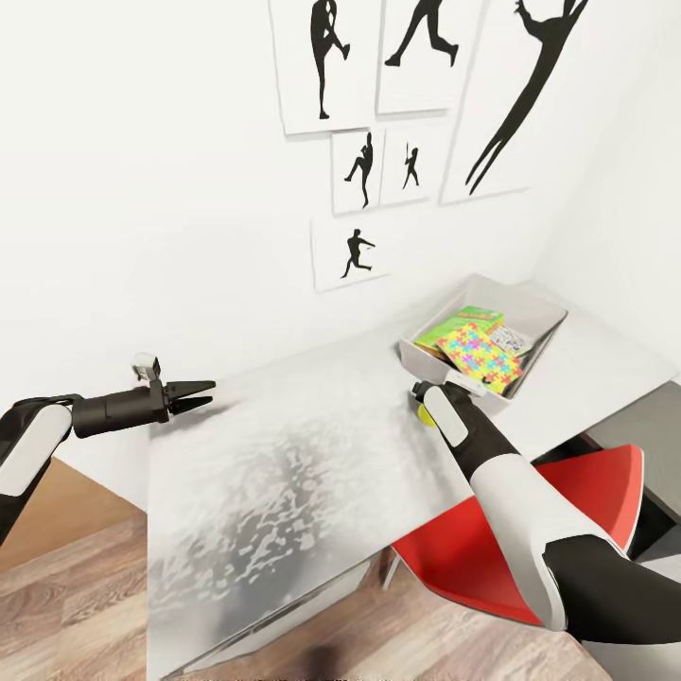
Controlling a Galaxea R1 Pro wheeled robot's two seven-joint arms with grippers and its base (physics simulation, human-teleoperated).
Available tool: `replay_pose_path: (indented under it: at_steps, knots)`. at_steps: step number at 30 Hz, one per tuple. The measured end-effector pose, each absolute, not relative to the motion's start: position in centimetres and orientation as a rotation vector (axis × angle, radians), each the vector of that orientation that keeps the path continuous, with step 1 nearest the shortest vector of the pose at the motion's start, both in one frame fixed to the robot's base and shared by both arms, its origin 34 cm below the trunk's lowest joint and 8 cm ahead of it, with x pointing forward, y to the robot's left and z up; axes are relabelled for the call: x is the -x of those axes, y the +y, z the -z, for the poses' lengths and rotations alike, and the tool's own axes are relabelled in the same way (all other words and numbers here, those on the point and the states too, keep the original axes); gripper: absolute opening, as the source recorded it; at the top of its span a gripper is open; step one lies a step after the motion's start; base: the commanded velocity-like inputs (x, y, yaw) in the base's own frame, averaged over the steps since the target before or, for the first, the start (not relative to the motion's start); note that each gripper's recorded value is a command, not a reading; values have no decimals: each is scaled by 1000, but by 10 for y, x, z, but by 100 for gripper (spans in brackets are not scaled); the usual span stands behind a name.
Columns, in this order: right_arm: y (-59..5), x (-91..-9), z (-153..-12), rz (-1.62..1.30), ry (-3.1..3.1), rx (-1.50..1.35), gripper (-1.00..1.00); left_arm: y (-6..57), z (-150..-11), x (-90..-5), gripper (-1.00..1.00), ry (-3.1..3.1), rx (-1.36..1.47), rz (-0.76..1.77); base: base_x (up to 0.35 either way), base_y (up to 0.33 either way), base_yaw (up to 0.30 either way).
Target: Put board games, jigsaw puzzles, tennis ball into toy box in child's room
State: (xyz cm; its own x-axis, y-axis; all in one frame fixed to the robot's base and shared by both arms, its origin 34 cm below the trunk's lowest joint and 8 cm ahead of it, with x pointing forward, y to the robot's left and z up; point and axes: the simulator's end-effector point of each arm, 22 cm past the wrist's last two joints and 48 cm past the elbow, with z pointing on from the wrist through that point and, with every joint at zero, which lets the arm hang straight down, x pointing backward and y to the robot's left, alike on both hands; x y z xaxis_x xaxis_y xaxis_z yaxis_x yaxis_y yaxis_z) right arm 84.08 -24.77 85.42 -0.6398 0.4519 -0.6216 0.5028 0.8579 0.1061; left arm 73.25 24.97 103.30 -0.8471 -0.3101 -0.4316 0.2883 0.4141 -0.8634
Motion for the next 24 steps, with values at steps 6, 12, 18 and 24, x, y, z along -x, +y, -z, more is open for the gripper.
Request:
replay_pose_path:
  at_steps: [6, 12, 18, 24]
  knots:
    - [-248, -840, -848, 104, 2372, -690, 100, 250, -1027, -733, 100, 2140, 25, 1456, -43, 0, 0]
    - [-248, -839, -845, 105, 2377, -690, 100, 250, -1026, -733, 100, 2142, 28, 1457, -82, 0, 0]
    - [-248, -839, -844, 105, 2377, -689, 100, 250, -1025, -733, 100, 2142, 27, 1457, -19, 0, 0]
    - [-248, -839, -844, 105, 2378, -689, 100, 250, -1025, -733, 100, 2143, 27, 1458, -3, 0, 0]
